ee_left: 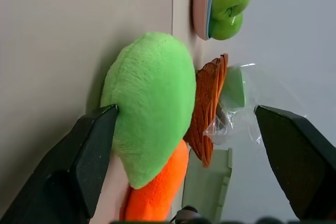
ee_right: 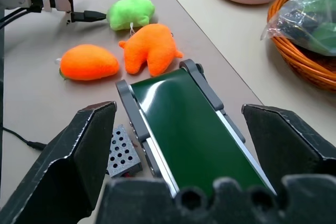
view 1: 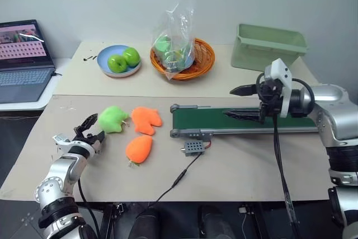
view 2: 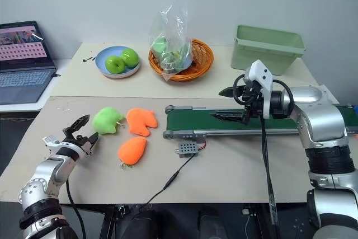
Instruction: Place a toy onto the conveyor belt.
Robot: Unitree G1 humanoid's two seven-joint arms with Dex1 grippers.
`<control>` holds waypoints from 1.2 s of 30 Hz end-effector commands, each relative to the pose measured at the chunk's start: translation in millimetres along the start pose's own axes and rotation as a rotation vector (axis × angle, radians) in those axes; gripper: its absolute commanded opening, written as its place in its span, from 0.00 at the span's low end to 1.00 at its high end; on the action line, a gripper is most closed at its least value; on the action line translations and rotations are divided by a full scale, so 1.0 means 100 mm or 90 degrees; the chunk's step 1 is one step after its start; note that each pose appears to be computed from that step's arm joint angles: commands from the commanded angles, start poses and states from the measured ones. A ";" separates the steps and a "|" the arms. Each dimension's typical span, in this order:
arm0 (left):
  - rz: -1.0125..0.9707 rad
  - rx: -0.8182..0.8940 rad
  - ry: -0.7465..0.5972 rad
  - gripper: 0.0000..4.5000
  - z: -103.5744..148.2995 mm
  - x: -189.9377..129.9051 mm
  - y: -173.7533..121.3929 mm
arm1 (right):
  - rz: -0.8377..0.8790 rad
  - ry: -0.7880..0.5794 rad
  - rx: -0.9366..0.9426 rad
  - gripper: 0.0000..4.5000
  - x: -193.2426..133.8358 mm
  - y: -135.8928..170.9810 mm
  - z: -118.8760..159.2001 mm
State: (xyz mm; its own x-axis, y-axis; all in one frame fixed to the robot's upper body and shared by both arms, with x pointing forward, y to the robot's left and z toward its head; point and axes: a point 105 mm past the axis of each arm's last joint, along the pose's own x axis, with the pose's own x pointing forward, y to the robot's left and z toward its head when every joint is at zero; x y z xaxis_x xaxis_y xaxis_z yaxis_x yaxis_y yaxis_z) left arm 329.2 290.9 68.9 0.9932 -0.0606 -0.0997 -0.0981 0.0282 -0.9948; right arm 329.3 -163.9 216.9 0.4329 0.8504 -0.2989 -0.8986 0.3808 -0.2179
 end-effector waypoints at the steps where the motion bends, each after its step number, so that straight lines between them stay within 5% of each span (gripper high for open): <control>1: 0.006 0.007 -0.008 0.99 0.07 -0.01 0.01 | -0.024 -0.014 -0.027 1.00 -0.12 -0.02 0.14; 13: 0.070 0.033 -0.007 0.99 0.11 0.20 0.19 | -0.040 -0.010 -0.033 1.00 -0.13 -0.05 0.16; 27: 0.091 0.071 0.063 0.99 -0.19 0.45 0.27 | -0.066 -0.002 -0.042 1.00 -0.21 -0.05 0.18; 36: 0.105 0.110 0.086 0.24 -0.20 0.41 0.32 | -0.076 -0.005 -0.045 1.00 -0.22 -0.04 0.19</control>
State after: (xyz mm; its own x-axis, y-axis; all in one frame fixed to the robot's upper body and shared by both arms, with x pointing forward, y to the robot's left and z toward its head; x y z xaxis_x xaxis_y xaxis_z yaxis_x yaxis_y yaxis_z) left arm 370.7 275.7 43.1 0.9617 -0.1399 -0.2357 -0.2049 0.2041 -0.9573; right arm 326.4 -174.3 225.1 0.5136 0.8037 -0.3004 -0.8543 0.4462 -0.2667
